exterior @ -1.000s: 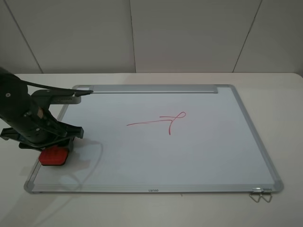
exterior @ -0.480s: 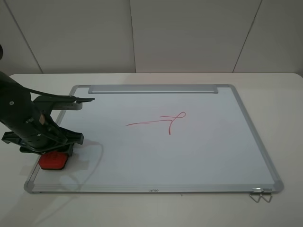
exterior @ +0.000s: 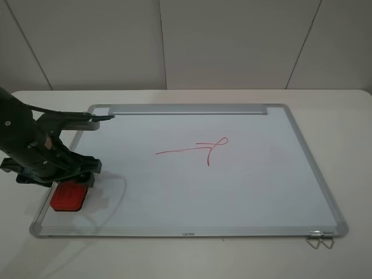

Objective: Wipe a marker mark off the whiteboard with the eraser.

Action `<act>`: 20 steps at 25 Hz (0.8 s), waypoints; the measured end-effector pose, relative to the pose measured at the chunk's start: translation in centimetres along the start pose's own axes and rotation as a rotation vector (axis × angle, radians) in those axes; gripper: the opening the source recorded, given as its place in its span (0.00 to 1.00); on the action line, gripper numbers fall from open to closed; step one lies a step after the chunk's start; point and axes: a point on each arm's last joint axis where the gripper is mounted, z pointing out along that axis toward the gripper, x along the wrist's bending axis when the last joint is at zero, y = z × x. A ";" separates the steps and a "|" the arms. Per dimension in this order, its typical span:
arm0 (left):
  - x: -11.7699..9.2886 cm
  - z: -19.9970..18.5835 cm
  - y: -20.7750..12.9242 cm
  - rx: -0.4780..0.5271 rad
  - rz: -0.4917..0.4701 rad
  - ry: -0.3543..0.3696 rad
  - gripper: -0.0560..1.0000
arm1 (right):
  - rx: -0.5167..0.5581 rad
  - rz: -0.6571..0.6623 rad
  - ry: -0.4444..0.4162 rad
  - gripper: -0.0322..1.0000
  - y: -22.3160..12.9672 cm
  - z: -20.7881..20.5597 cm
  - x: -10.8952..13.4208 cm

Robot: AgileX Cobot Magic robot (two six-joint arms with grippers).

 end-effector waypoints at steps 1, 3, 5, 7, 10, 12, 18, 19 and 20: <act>0.0 -0.9 0.2 -0.034 0.007 -0.009 0.78 | 0.000 0.000 0.000 0.70 0.0 0.0 0.0; 0.1 -3.1 0.7 -0.117 0.019 -0.029 0.78 | 0.000 0.000 0.000 0.70 0.0 0.0 0.0; 0.5 -5.4 0.9 -0.185 0.035 -0.030 0.78 | 0.000 0.000 0.000 0.70 0.0 0.0 0.0; 1.1 -8.2 0.7 -0.261 0.055 -0.024 0.78 | 0.000 0.000 0.000 0.70 0.0 0.0 0.0; 2.1 -12.3 -0.2 -0.365 0.074 -0.013 0.78 | 0.000 0.000 0.000 0.70 0.0 0.0 0.0; 3.0 -15.0 -1.3 -0.434 0.077 -0.012 0.78 | 0.000 0.000 0.000 0.70 0.0 0.0 0.0; 5.7 -21.2 -6.4 -0.592 0.093 -0.010 0.78 | 0.000 0.000 0.000 0.70 0.0 0.0 0.0; 6.1 -21.8 -7.4 -0.602 0.105 -0.015 0.78 | 0.000 0.000 0.000 0.70 0.0 0.0 0.0; 6.3 -22.3 -8.3 -0.609 0.120 -0.025 0.78 | 0.000 0.000 0.000 0.70 0.0 0.0 0.0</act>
